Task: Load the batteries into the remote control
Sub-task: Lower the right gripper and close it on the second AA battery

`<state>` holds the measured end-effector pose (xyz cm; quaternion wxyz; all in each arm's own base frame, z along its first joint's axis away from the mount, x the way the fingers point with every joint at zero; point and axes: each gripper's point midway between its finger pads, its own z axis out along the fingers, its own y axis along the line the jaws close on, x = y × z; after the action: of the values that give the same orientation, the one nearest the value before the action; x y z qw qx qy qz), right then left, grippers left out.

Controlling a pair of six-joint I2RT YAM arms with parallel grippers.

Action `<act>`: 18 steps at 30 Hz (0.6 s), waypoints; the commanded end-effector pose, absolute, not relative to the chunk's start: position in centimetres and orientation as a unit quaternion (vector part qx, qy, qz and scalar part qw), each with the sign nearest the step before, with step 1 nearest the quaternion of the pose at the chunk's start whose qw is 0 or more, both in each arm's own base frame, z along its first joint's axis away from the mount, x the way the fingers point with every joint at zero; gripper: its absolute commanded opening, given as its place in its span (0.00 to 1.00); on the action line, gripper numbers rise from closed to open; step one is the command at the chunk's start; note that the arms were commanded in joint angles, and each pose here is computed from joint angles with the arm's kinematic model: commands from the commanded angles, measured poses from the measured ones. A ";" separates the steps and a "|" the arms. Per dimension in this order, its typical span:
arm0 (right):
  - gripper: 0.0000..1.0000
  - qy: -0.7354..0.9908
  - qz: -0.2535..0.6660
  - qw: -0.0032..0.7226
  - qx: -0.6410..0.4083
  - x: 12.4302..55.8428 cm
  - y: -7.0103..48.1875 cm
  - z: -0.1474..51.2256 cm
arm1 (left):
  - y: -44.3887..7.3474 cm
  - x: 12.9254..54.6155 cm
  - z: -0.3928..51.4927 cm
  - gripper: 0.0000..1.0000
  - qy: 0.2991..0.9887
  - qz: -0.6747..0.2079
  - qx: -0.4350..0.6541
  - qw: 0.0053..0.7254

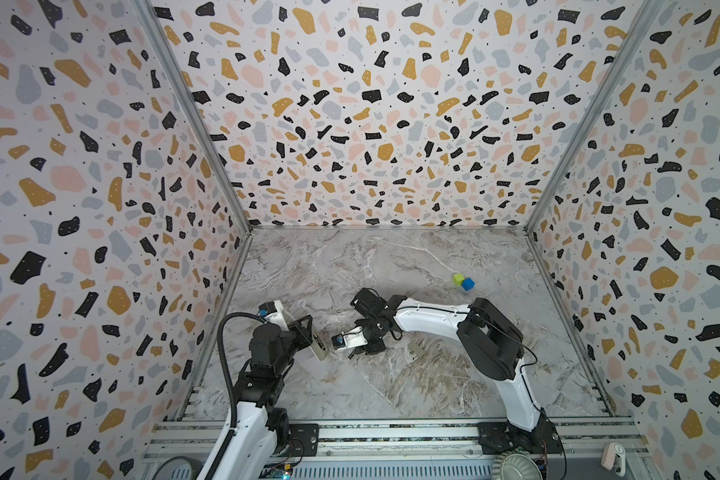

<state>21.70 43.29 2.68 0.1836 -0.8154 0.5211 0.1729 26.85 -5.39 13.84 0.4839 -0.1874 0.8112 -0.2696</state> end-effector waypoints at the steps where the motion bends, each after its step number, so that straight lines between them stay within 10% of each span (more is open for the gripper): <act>1: 0.21 0.546 0.146 0.107 -0.818 20.6 40.2 -1.1 | -4.8 27.1 14.7 0.00 0.802 -0.257 -0.186 0.506; 18: 0.05 0.668 0.140 0.144 -0.716 17.1 37.6 1.8 | -6.7 27.0 15.5 0.00 0.795 -0.305 -0.150 0.503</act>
<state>17.82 39.94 2.73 0.1831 -0.7612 0.6000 0.1645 26.69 -5.87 13.92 0.4797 -0.1792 0.8117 -0.2808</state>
